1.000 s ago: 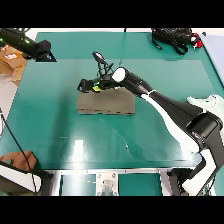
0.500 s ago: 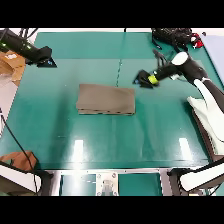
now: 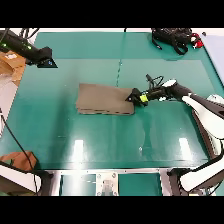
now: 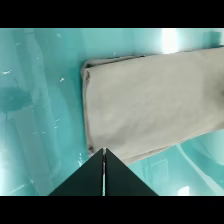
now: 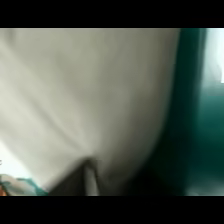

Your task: Fold the shirts.

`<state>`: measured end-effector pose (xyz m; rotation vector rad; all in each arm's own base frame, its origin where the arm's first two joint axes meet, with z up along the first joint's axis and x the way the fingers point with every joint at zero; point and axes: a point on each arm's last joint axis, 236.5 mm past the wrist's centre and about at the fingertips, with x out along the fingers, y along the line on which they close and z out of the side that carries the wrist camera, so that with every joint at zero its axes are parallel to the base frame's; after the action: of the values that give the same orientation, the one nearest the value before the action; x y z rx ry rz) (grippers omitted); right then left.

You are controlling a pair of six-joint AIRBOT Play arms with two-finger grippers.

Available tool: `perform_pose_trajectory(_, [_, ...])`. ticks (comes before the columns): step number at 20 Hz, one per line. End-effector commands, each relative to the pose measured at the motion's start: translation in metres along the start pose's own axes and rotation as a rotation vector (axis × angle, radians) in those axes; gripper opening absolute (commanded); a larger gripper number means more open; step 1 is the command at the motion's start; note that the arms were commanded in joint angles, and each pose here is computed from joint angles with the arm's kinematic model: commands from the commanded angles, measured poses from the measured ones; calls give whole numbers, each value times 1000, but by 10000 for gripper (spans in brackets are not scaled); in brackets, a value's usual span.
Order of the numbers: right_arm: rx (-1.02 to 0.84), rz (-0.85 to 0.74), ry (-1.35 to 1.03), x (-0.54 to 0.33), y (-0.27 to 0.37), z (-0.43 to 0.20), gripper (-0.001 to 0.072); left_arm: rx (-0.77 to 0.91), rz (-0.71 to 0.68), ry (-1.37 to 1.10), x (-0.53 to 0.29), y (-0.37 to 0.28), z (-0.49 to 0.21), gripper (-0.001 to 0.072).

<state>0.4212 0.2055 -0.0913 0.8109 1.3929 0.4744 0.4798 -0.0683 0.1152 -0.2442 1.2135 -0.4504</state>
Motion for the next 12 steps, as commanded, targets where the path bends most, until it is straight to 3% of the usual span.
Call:
perform_pose_trajectory(1, [-38,147,-50,2,53,16,17,0,0,4,0,0,-1,32])
perform_pose_trajectory(6, [-136,195,-297,-152,104,90,16,0,-4,26,0,-1,-6,32])
perform_pose_trajectory(12, [-22,-52,-662,-383,20,110,15,-1,-4,23,0,-1,-6,32])
